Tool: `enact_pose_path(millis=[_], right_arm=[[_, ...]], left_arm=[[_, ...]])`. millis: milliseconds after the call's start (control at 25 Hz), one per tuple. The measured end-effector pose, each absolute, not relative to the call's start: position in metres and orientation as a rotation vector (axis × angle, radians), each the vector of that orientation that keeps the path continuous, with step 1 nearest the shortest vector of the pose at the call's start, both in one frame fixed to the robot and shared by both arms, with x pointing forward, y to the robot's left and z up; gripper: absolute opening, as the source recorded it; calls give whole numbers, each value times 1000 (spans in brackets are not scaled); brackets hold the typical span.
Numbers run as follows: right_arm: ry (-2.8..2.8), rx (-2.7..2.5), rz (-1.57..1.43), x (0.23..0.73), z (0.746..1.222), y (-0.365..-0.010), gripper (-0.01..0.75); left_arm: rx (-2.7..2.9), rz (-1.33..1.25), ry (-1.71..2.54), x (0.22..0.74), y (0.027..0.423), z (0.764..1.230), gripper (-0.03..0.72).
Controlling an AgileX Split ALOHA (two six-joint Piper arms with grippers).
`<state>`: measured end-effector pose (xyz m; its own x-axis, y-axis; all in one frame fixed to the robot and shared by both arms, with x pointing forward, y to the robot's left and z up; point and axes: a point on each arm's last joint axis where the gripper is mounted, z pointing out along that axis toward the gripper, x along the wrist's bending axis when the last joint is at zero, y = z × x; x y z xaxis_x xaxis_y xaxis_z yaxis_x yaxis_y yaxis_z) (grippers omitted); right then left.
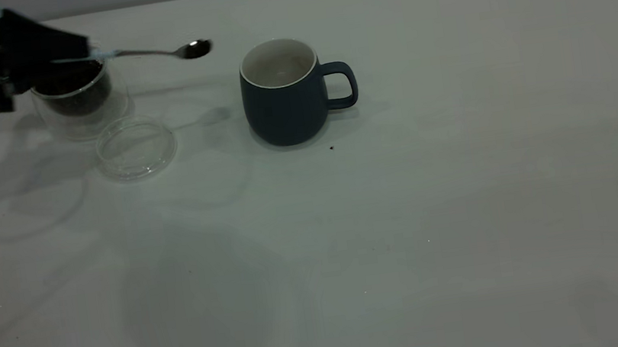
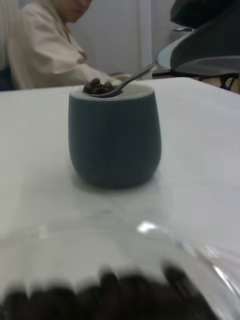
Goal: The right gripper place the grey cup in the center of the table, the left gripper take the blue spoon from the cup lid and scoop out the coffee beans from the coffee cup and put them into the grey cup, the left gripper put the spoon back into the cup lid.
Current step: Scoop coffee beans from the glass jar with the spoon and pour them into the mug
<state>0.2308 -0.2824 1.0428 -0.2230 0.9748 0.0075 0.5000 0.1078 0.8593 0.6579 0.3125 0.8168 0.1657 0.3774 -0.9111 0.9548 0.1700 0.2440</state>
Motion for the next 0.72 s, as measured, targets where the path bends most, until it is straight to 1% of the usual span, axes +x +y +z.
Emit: enact_pose_path(millis=[200,720], right_arm=[[1797,1438,1029,231,1043,-282,451],[1797,1438,1030,231,1043,-282,451]], left_arm=[[1416,-716,1358,660,291,818,130],[1485,-731,1286,658,264,818,130]])
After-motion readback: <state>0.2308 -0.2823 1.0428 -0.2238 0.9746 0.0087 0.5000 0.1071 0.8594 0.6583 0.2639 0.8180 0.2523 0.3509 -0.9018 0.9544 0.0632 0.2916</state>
